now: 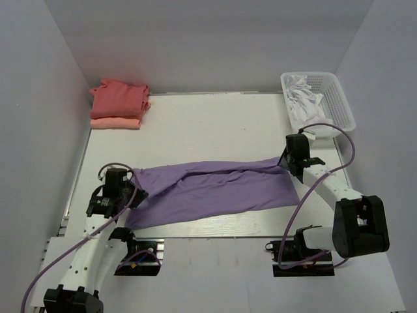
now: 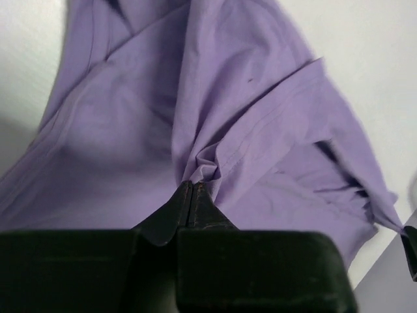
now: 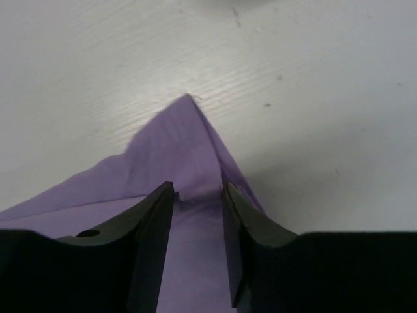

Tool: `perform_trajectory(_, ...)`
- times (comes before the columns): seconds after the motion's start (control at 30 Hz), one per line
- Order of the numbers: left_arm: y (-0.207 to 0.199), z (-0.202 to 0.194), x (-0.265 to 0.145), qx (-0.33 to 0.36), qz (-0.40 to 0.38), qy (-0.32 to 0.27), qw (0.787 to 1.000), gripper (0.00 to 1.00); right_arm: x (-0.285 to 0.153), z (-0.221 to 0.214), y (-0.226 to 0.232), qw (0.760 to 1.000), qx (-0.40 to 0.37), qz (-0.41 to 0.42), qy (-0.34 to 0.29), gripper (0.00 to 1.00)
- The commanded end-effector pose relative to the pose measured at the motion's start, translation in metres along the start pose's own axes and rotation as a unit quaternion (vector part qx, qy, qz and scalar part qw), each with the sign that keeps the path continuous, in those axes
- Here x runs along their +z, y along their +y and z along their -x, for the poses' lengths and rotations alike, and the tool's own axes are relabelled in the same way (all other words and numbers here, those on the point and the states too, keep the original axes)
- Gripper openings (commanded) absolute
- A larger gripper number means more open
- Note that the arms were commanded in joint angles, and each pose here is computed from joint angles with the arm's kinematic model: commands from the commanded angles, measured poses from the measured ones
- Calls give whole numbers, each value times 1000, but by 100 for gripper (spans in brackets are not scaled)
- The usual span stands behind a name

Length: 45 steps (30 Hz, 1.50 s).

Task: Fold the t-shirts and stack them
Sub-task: Fold the other side of the tshirt into a rectangle

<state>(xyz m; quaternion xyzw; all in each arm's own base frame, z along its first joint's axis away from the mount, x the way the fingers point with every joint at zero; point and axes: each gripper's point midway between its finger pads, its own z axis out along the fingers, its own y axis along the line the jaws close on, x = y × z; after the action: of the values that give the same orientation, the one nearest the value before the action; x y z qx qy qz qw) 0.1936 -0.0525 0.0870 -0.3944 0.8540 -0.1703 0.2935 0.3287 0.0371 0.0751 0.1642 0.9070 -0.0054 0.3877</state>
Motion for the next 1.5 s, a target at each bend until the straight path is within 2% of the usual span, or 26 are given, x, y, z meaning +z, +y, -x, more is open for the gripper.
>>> perform_trajectory(0.0,18,-31,-1,-18,42,78,996,9,-6,-20,-45,994,37,-104,9,43)
perform_trajectory(0.03,20,-33,-3,-18,51,84,995,12,-10,-25,-52,992,54,-117,13,49)
perform_trajectory(0.07,24,-36,-3,-25,65,92,993,19,-12,-26,-55,991,57,-122,16,52)
perform_trajectory(0.13,30,-37,-9,-25,86,96,991,39,-17,-30,-56,990,62,-123,27,56)
perform_trajectory(0.17,28,-35,-12,-29,83,94,992,53,-19,-25,-56,989,81,-122,19,63)
perform_trajectory(0.23,31,-35,-16,-34,84,86,992,73,-26,-17,-54,988,97,-121,12,79)
perform_trajectory(0.27,26,-32,-18,-34,75,80,993,100,-29,-7,-51,988,105,-114,-2,90)
perform_trajectory(0.33,15,-24,-18,-33,54,67,996,100,-32,2,-41,992,92,-83,-7,90)
perform_trajectory(0.43,-6,0,-21,-13,33,30,999,100,-37,15,-8,999,49,9,-10,90)
perform_trajectory(0.47,-23,13,-22,-5,7,12,1000,100,-39,24,12,997,45,61,-24,90)
perform_trajectory(0.57,-45,30,-12,27,-6,4,1000,100,-47,25,49,984,-3,175,-25,90)
perform_trajectory(0.63,-48,27,4,36,6,27,999,100,-51,22,72,970,-43,239,-15,90)
perform_trajectory(0.73,-59,27,23,54,-10,44,998,100,-46,13,88,962,-63,266,15,90)
perform_trajectory(0.93,-57,18,65,53,0,72,996,100,-18,-28,94,960,-62,254,96,90)
perform_trajectory(1.0,-49,13,76,57,8,79,995,100,-15,-38,91,962,-53,247,106,90)
perform_trajectory(1.07,-39,15,83,63,32,73,995,100,-7,-50,75,968,-46,214,121,90)
perform_trajectory(1.1,-30,11,84,63,52,79,994,100,0,-56,53,979,-40,153,128,90)
perform_trajectory(1.13,-22,9,89,63,74,87,991,100,0,-67,42,979,-40,129,151,90)
perform_trajectory(1.2,-5,8,91,60,111,91,988,100,6,-72,9,987,-24,45,154,90)
perform_trajectory(1.3,11,6,97,63,144,97,983,100,8,-78,-27,988,14,-28,151,90)
perform_trajectory(1.37,17,0,101,62,155,112,980,100,9,-76,-42,986,53,-50,149,90)
perform_trajectory(1.47,24,0,103,69,177,116,975,100,9,-69,-44,987,66,-37,144,90)
